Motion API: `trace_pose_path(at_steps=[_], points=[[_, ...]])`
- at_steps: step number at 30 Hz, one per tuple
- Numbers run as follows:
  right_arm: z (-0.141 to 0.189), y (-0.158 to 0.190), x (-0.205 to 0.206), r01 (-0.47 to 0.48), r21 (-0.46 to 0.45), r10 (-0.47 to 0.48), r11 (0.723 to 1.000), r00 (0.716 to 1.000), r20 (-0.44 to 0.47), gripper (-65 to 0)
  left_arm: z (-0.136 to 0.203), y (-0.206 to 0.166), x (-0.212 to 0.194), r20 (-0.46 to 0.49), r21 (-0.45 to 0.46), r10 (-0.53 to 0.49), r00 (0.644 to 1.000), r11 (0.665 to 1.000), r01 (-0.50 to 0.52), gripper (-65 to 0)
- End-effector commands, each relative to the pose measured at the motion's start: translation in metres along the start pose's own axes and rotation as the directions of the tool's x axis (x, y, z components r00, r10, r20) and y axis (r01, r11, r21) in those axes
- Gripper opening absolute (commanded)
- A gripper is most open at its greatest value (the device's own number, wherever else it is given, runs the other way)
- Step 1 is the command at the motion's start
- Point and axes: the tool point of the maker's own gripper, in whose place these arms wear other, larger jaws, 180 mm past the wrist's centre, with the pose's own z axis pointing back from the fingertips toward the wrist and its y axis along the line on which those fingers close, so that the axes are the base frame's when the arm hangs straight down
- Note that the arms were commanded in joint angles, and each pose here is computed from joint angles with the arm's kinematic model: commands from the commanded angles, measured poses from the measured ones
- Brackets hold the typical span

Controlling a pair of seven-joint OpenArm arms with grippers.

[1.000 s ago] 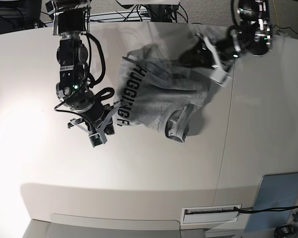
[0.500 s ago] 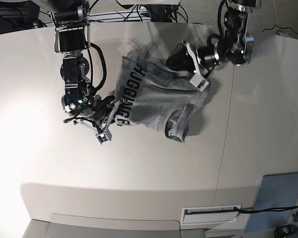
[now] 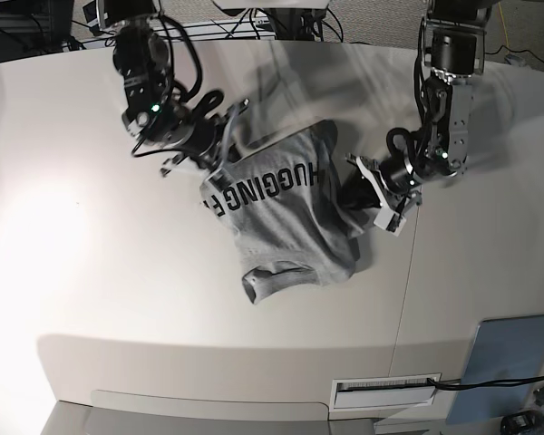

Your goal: Fold the T-shirt properly

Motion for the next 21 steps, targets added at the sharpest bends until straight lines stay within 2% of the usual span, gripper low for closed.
trace_pose_path(at_steps=[1, 4, 9, 11, 13, 17, 21], points=[[0.007, -0.002, 0.018, -0.023, -0.017, 0.024, 1.000, 0.998, 0.059, -65.0, 0.002, 0.007, 0.022, 0.039, 0.015, -0.027, 0.999, 1.000, 0.027, -54.7], [0.016, -0.003, 0.024, -0.046, -0.050, 0.050, 0.998, 0.996, 0.076, -65.0, 0.001, 0.010, 0.038, 0.061, 0.020, -0.047, 0.997, 0.999, 0.046, -54.7], [0.034, -0.031, 0.025, 0.018, -0.145, -0.005, 0.989, 0.996, 0.090, -65.0, 0.003, 0.012, 0.043, 0.040, 0.017, -0.076, 0.996, 0.997, 0.075, -55.2], [0.046, -0.047, 0.020, 0.068, -0.200, -0.048, 0.977, 0.994, 0.103, -65.0, 0.008, 0.013, 0.038, -0.001, 0.022, -0.086, 0.996, 0.996, 0.086, -60.0], [0.061, -0.065, 0.009, 0.113, -0.259, -0.088, 0.959, 0.990, 0.109, -65.0, 0.017, 0.017, 0.033, -0.031, 0.034, -0.073, 0.997, 0.997, 0.074, -62.3], [0.099, -0.091, -0.022, 0.209, -0.358, -0.177, 0.910, 0.977, 0.122, -65.0, 0.045, 0.020, 0.022, -0.031, 0.065, -0.009, 0.999, 0.998, 0.011, -64.0], [0.144, -0.102, -0.058, 0.272, -0.448, -0.245, 0.851, 0.962, 0.119, -65.0, 0.078, 0.014, -0.012, -0.108, 0.124, -0.049, 0.993, 0.990, 0.062, -64.0]])
